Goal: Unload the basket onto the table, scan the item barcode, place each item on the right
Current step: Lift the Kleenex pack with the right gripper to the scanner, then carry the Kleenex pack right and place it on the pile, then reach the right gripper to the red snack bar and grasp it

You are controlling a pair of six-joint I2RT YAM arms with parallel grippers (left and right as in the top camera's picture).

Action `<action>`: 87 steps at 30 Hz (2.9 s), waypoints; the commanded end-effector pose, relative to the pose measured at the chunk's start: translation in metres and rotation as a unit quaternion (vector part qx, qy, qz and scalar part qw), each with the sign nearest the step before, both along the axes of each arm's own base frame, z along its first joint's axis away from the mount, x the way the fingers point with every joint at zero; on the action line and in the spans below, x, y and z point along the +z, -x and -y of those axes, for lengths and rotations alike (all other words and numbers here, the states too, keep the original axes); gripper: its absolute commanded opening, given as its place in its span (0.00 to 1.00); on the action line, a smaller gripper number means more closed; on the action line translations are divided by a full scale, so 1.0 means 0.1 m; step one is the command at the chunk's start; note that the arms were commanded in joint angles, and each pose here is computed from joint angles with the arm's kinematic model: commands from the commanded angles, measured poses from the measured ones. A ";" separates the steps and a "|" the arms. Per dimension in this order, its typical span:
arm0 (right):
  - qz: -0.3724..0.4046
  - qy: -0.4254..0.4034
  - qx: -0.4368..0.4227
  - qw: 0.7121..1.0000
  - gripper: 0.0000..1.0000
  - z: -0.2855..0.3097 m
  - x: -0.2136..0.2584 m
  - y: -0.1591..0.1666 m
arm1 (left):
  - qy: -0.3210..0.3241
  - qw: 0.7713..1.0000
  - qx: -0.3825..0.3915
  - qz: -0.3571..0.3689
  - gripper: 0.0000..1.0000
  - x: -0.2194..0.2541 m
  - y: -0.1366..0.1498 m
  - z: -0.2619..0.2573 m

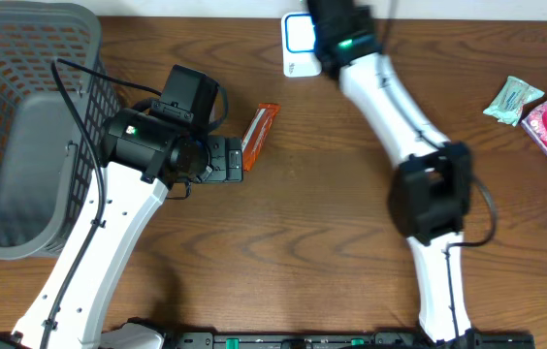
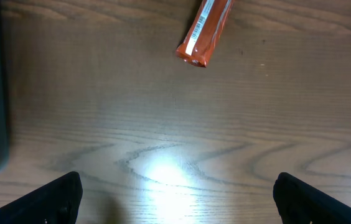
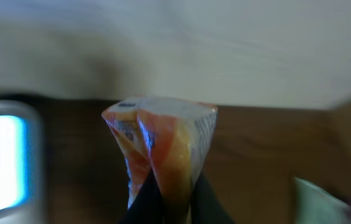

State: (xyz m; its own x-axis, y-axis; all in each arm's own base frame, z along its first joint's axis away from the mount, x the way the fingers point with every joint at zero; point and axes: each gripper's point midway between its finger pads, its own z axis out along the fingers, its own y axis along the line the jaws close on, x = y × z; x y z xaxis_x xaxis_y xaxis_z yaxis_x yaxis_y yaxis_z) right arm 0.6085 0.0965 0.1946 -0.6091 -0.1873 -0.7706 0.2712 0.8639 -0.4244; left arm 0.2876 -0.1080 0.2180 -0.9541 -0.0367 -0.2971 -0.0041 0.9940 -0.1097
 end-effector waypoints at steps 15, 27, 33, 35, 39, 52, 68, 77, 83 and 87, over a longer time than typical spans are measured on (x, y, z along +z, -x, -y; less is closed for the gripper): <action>-0.156 -0.104 -0.275 0.943 0.01 3.04 -0.36 1.08 | -0.006 1.000 0.003 0.004 0.98 0.01 -0.01 -0.02; -0.162 -0.206 -0.261 0.929 0.85 3.26 -0.56 1.16 | -0.006 1.000 0.003 0.004 0.98 0.01 -0.01 -0.02; -0.191 -0.271 -0.208 0.920 0.96 2.88 -0.73 1.09 | -0.006 1.000 0.003 0.004 0.98 0.01 -0.01 -0.02; -0.200 -0.322 -0.168 0.910 0.96 2.63 -0.76 1.03 | -0.006 1.000 0.003 0.004 0.98 0.01 -0.01 -0.02; -0.218 -0.436 -0.043 0.872 0.97 1.91 -0.73 0.89 | -0.006 1.000 0.003 0.004 0.98 0.01 -0.01 -0.02; -0.334 -0.492 0.187 0.782 0.99 -0.46 -0.61 1.15 | -0.006 1.000 0.003 0.004 0.98 0.01 -0.01 -0.02; -0.399 -0.515 0.097 0.752 0.93 -2.30 -1.37 1.96 | -0.006 1.000 0.003 0.004 0.98 0.01 -0.01 -0.02; -0.379 -0.507 -0.009 0.774 0.78 -2.32 -1.79 2.13 | -0.006 1.000 0.003 0.004 0.98 0.01 -0.01 -0.02; -0.369 -0.520 -0.020 0.770 0.63 -2.30 -2.06 2.18 | -0.006 1.000 0.003 0.004 0.98 0.01 -0.01 -0.02; -0.359 -0.496 0.006 0.791 0.21 -2.22 -2.13 2.13 | -0.006 1.000 0.003 0.004 0.98 0.01 -0.01 -0.02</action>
State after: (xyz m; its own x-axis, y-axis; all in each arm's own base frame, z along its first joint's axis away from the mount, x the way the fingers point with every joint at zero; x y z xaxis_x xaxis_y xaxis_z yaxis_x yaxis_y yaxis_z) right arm 0.4003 0.3374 0.0097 -0.9578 0.2856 0.0330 0.2622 0.8209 0.5073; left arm 0.2878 -0.1080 0.2180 -0.9540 -0.0372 -0.2976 -0.0043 0.9939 -0.1103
